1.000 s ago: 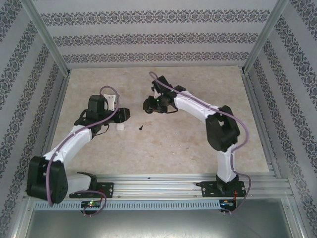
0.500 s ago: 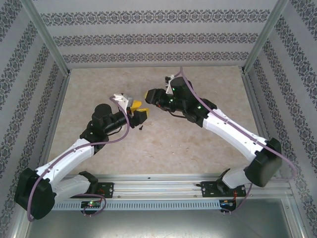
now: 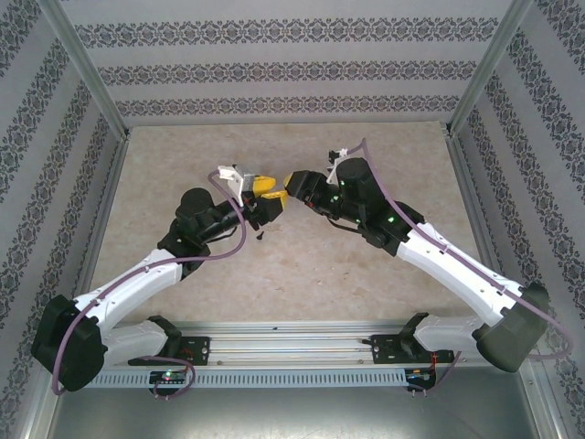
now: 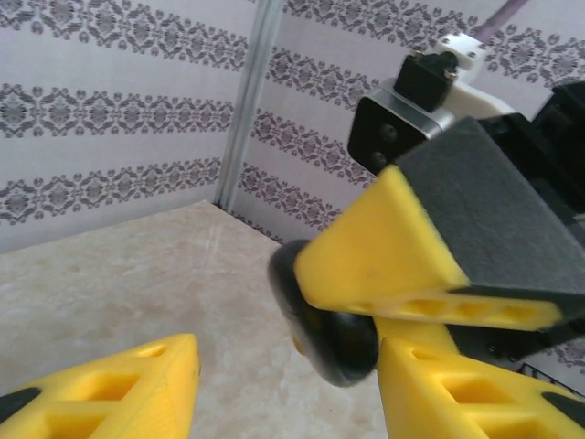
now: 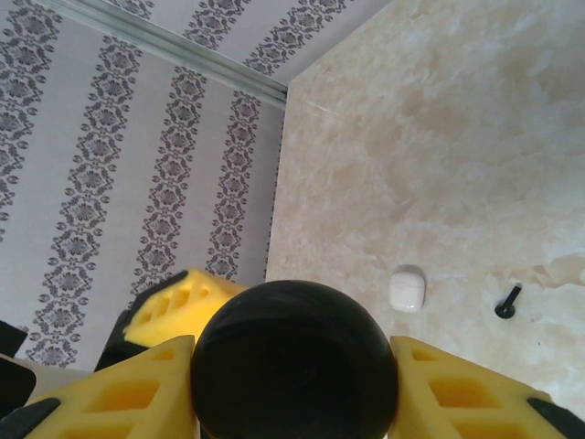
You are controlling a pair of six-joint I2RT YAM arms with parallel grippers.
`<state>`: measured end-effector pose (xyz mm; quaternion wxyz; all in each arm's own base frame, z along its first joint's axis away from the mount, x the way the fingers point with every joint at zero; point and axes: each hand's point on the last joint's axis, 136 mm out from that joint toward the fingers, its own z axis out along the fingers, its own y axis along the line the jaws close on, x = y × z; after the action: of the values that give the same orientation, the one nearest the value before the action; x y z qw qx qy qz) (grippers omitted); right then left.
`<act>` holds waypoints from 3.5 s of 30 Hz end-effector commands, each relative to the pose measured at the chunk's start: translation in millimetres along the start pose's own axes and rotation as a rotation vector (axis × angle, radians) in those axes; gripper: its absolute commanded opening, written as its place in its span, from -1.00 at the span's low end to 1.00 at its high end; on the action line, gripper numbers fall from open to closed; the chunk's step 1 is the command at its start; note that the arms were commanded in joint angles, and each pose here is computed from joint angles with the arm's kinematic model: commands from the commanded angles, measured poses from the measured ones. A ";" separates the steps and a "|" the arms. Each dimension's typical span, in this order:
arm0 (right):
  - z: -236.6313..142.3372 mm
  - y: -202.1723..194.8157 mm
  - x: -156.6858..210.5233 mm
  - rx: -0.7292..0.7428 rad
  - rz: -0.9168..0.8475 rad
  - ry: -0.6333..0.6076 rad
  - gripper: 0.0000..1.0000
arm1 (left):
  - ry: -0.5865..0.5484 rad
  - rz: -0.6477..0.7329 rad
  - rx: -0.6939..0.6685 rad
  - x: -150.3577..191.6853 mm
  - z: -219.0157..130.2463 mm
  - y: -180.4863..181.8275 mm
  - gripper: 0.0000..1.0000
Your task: Insert the wireless bluetooth earbuds into the charging case
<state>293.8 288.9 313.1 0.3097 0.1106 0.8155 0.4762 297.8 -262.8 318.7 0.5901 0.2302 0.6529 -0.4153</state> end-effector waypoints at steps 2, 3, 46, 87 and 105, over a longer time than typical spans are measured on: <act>-7.7 6.3 -7.4 -0.024 0.011 -0.049 -0.25 | -0.031 0.055 0.071 -11.7 2.1 -25.5 0.07; -8.1 7.4 -7.7 -0.027 0.011 -0.048 -0.25 | -0.026 0.057 0.073 -9.1 2.5 -28.3 0.08; -64.2 59.4 -1.3 -0.270 -0.312 0.063 0.38 | -0.099 -0.208 0.338 -61.5 -11.6 -42.0 -1.00; -56.5 63.0 -2.7 -0.405 -0.168 0.060 0.45 | -0.083 -0.173 0.499 -58.4 -26.1 -59.2 -1.00; -68.0 112.8 18.8 -0.580 -0.400 0.148 0.31 | -0.022 -0.251 0.563 -58.8 -24.7 -62.8 -1.00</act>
<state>240.2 303.4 402.0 0.3441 -0.1259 0.7043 0.6080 243.4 -267.7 382.9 0.4587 0.3023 0.5254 -0.6497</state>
